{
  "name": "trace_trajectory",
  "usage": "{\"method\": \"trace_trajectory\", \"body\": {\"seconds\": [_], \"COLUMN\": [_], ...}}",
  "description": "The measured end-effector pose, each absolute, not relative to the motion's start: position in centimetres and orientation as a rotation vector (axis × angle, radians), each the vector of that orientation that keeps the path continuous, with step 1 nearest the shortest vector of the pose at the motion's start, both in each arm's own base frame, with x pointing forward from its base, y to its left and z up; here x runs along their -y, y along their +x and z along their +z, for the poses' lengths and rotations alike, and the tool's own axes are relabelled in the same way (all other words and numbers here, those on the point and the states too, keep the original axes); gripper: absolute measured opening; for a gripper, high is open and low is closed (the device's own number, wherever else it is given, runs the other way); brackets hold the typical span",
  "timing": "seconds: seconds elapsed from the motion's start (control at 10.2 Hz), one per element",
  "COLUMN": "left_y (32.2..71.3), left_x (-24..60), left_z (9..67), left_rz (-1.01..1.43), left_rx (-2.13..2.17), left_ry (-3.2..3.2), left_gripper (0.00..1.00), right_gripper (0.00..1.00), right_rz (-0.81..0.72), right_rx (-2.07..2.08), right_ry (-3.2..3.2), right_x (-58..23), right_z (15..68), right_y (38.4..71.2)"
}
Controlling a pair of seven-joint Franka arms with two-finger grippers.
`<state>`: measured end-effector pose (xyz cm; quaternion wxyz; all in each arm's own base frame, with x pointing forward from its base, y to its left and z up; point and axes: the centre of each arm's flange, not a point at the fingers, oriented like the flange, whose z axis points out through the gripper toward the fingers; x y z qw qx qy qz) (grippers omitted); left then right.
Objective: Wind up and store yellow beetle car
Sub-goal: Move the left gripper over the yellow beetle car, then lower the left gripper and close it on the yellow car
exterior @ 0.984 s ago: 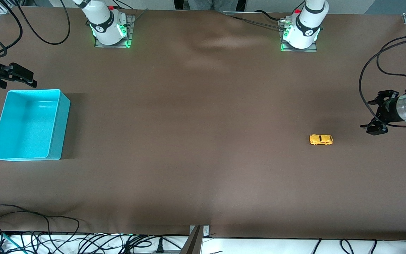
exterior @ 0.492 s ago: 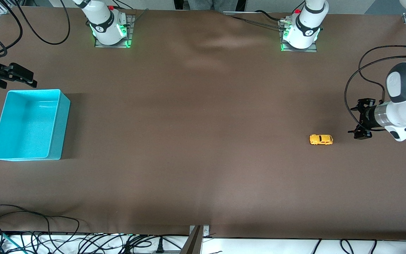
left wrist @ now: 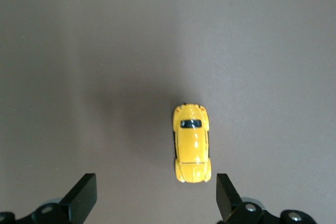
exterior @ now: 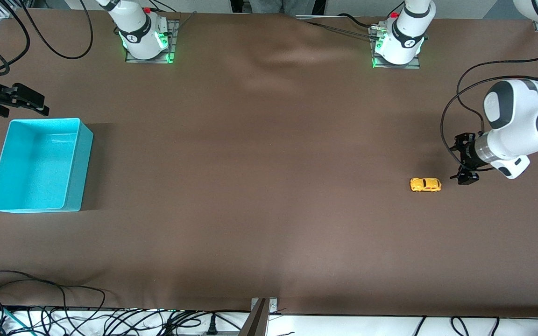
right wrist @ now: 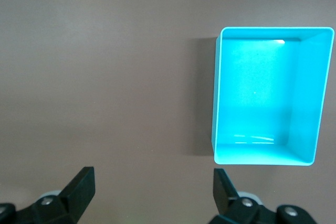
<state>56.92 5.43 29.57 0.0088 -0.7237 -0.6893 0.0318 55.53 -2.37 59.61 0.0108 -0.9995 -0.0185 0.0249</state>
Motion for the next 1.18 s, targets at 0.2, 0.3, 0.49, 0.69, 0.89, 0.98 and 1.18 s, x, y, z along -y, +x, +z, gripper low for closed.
{"method": "trace_trajectory", "body": {"seconds": [0.2, 0.3, 0.49, 0.69, 0.89, 0.98, 1.18], "left_y": [57.2, 57.2, 57.6, 57.9, 57.9, 57.9, 58.1], "left_x": [-4.8, -4.8, -4.8, -4.8, -4.8, -4.8, -4.7], "left_z": [27.8, 26.7, 24.8, 23.6, 23.2, 23.1, 22.8], "left_rz": [0.084, 0.087, 0.072, 0.054, 0.042, 0.024, -0.008], "left_rx": [2.164, 2.172, 2.204, 2.222, 2.215, 2.211, 2.207], "left_ry": [-2.275, -2.272, -2.267, -2.272, -2.272, -2.263, -2.257], "left_gripper": [1.00, 1.00, 1.00, 1.00, 1.00, 1.00, 1.00], "right_gripper": [1.00, 1.00, 1.00, 1.00, 1.00, 1.00, 1.00], "right_rz": [0.078, 0.078, 0.078, 0.079, 0.079, 0.079, 0.079], "right_rx": [0.058, 0.058, 0.058, 0.058, 0.058, 0.058, 0.058], "right_ry": [-3.119, -3.119, -3.119, -3.119, -3.119, -3.119, -3.119], "right_x": [2.4, 2.4, 2.4, 2.4, 2.4, 2.4, 2.4], "right_z": [59.6, 59.6, 59.6, 59.6, 59.6, 59.6, 59.6], "right_y": [55.5, 55.5, 55.5, 55.5, 55.5, 55.5, 55.6]}}
